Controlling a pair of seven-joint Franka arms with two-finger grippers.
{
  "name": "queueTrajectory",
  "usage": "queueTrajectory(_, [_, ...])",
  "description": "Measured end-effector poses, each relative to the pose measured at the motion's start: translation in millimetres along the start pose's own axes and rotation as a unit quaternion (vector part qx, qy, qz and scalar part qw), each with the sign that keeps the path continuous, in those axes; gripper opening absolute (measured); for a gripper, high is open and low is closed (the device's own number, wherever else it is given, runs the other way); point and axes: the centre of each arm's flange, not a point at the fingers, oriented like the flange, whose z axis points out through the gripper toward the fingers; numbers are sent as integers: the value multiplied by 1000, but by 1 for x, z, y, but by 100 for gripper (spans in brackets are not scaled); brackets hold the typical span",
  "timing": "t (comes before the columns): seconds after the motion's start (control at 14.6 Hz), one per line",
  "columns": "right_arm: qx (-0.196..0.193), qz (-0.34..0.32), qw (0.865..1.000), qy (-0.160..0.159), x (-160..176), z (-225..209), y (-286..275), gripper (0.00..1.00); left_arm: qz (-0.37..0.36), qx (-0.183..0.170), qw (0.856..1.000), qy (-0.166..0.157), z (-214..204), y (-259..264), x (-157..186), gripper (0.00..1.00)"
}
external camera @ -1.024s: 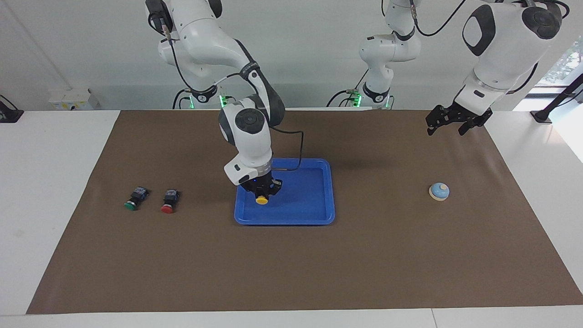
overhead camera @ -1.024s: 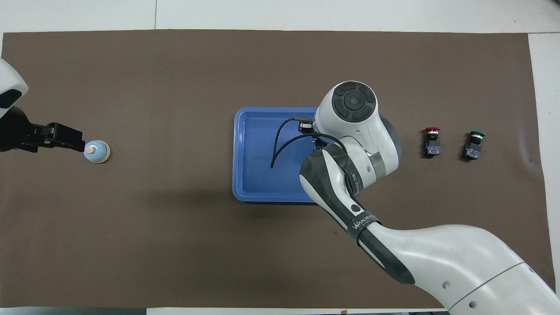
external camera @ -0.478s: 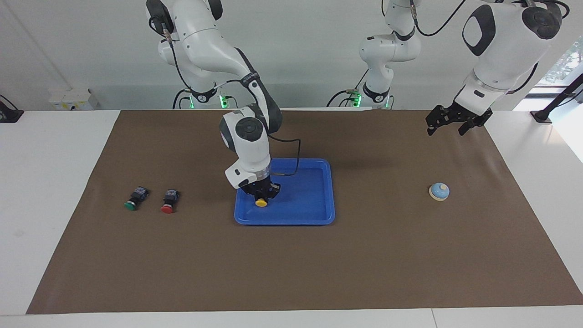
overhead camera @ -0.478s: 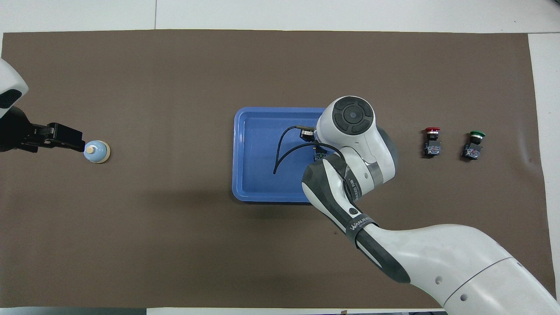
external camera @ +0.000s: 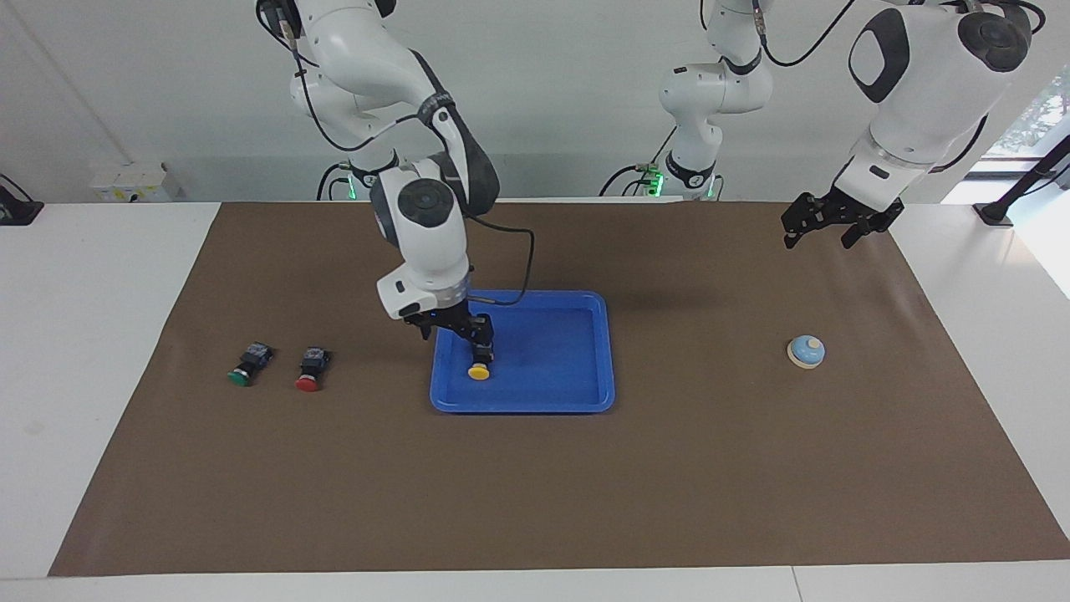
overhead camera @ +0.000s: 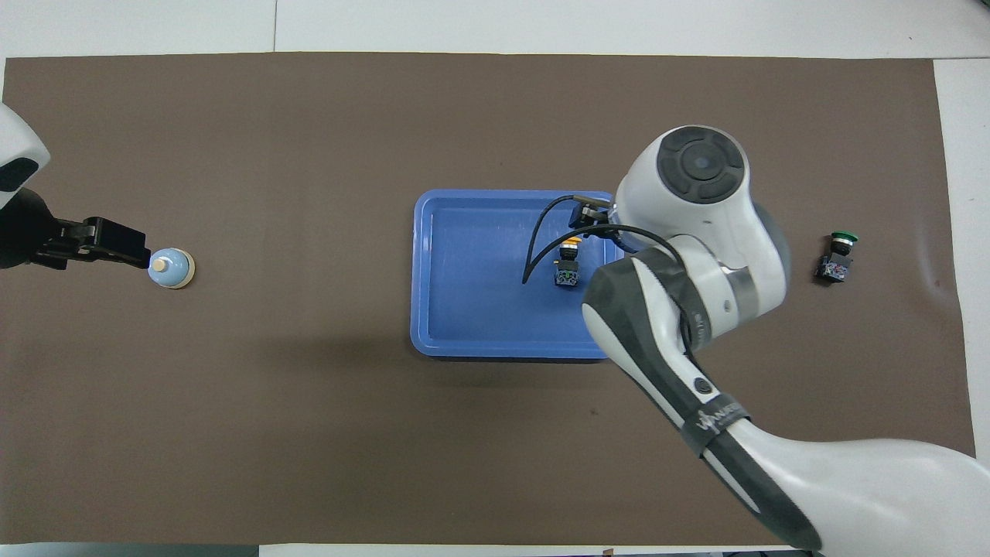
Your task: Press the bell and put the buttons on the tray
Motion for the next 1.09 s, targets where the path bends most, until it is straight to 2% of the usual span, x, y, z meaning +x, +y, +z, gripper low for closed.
queueTrajectory(0.2, [-1, -41, 999, 6, 41, -24, 78, 100, 0, 0, 1000, 0, 0, 0, 0, 100])
queueTrajectory(0.48, [1, -84, 996, 14, 83, 1, 171, 100, 0, 0, 1000, 0, 0, 0, 0, 100])
queueTrajectory(0.75, [12, -104, 993, 53, 77, 57, 207, 100, 0, 0, 1000, 0, 0, 0, 0, 100])
queueTrajectory(1.09, [18, -114, 991, 71, 55, 107, 220, 100, 0, 0, 1000, 0, 0, 0, 0, 100])
